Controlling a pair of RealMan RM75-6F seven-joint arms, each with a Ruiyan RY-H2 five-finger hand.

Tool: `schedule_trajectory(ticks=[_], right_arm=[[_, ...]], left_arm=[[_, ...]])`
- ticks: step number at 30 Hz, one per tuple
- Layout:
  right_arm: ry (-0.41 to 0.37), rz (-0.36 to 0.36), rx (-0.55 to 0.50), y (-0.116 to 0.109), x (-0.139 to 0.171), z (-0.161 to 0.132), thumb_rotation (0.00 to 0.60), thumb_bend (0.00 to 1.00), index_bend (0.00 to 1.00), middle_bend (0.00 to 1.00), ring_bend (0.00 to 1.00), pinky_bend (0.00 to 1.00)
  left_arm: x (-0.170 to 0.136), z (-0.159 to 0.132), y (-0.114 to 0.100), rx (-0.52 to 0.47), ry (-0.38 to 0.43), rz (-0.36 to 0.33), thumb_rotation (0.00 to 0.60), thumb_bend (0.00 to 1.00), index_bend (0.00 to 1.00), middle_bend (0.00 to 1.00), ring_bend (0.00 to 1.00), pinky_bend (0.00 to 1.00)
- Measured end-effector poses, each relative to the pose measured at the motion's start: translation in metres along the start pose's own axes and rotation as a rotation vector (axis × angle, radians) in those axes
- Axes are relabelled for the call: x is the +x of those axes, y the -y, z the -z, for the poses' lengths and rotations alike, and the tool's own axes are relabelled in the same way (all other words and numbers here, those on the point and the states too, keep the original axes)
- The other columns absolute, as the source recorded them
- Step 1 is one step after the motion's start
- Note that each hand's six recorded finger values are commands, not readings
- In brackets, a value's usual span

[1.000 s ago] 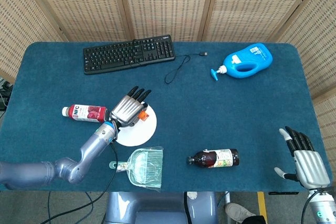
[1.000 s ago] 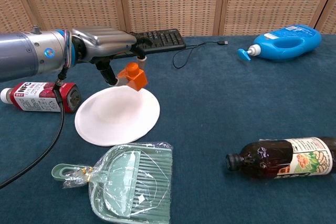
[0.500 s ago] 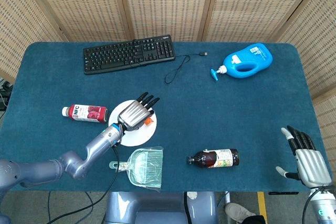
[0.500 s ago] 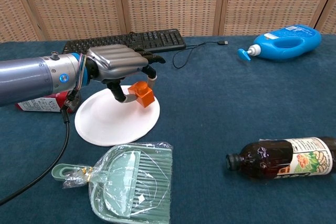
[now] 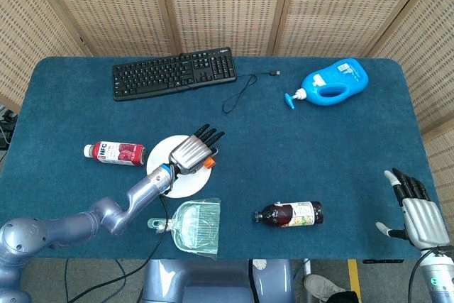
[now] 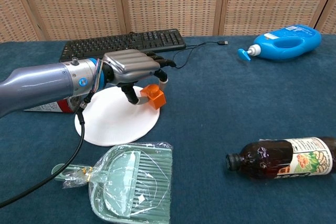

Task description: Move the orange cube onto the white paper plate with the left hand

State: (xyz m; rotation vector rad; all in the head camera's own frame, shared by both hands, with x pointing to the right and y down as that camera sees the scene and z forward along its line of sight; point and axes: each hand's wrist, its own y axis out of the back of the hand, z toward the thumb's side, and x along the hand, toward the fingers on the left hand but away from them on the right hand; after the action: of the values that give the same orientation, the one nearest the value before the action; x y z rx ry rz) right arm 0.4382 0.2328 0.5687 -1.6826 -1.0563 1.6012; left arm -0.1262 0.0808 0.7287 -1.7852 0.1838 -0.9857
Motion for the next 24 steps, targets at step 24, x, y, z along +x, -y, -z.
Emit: schedule_trajectory(ticks=[24], right_arm=[[0.044, 0.005, -0.002, -0.001, -0.008, 0.012, 0.6, 0.0, 0.01, 0.0, 0.0, 0.03]], left_arm=[[0.029, -0.016, 0.002, 0.018, 0.049, 0.012, 0.6, 0.45, 0.49, 0.0, 0.0, 0.0]])
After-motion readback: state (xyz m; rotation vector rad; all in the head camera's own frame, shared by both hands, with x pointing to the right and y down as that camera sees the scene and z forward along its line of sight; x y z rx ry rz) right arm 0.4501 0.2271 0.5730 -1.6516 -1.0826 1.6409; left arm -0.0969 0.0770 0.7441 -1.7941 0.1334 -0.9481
